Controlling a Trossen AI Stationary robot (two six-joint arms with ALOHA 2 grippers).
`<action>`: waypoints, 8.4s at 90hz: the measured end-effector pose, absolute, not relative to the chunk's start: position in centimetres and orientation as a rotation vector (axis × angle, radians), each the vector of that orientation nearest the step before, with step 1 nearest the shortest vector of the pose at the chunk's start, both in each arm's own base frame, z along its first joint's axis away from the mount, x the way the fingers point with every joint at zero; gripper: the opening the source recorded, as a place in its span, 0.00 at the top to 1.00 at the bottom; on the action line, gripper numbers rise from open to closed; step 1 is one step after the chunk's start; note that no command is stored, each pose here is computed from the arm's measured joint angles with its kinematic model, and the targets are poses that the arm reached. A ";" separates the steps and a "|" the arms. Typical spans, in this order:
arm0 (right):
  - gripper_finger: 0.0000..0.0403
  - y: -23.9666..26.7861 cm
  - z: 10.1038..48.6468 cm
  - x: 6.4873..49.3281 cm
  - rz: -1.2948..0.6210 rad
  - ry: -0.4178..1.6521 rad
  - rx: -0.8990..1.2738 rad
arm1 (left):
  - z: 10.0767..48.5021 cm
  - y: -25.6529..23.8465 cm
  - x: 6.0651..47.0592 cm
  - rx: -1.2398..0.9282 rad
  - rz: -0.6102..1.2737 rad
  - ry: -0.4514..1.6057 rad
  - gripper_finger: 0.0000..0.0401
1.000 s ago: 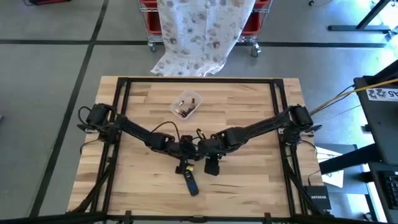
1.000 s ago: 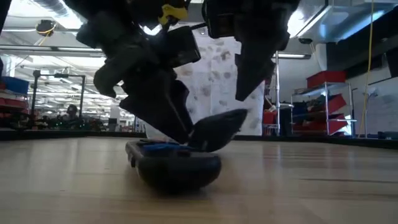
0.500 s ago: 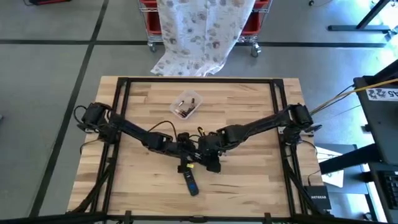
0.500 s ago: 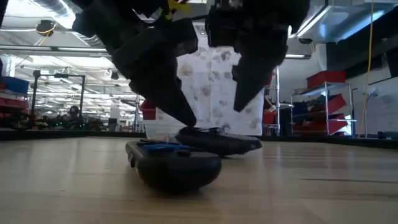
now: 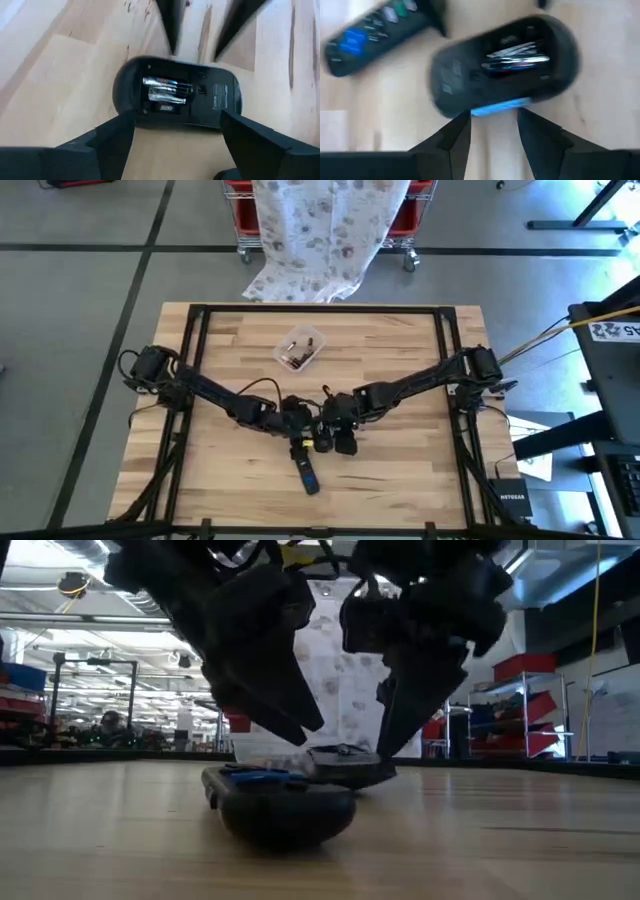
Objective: Insert battery
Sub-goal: Insert the silver battery into the mouse
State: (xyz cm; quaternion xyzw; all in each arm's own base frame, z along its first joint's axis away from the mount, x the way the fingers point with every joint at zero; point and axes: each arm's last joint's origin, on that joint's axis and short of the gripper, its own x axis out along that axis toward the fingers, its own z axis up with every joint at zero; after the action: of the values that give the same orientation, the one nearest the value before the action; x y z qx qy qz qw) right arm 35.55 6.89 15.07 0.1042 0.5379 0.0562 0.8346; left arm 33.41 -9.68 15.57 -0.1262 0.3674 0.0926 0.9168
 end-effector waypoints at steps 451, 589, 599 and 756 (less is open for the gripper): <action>1.00 4.8 14.7 33.7 0.218 0.875 0.245 | 15.6 -7.8 37.5 0.118 -0.009 0.950 0.31; 1.00 4.9 16.1 33.4 0.262 0.832 0.233 | 14.6 -9.3 37.5 -0.044 0.122 0.940 0.31; 1.00 4.9 14.8 33.6 0.264 0.877 0.238 | 14.7 -9.4 37.5 -0.049 0.131 0.939 0.31; 0.96 4.9 16.2 29.8 0.134 0.895 0.179 | 14.3 -10.2 40.0 0.003 0.313 0.995 0.31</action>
State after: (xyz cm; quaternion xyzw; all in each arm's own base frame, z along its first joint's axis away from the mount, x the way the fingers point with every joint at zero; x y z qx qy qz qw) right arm 29.79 4.88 16.25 0.0862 0.4316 0.0646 0.8956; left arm 40.00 -10.16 14.33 0.0013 0.4751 0.1495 0.8671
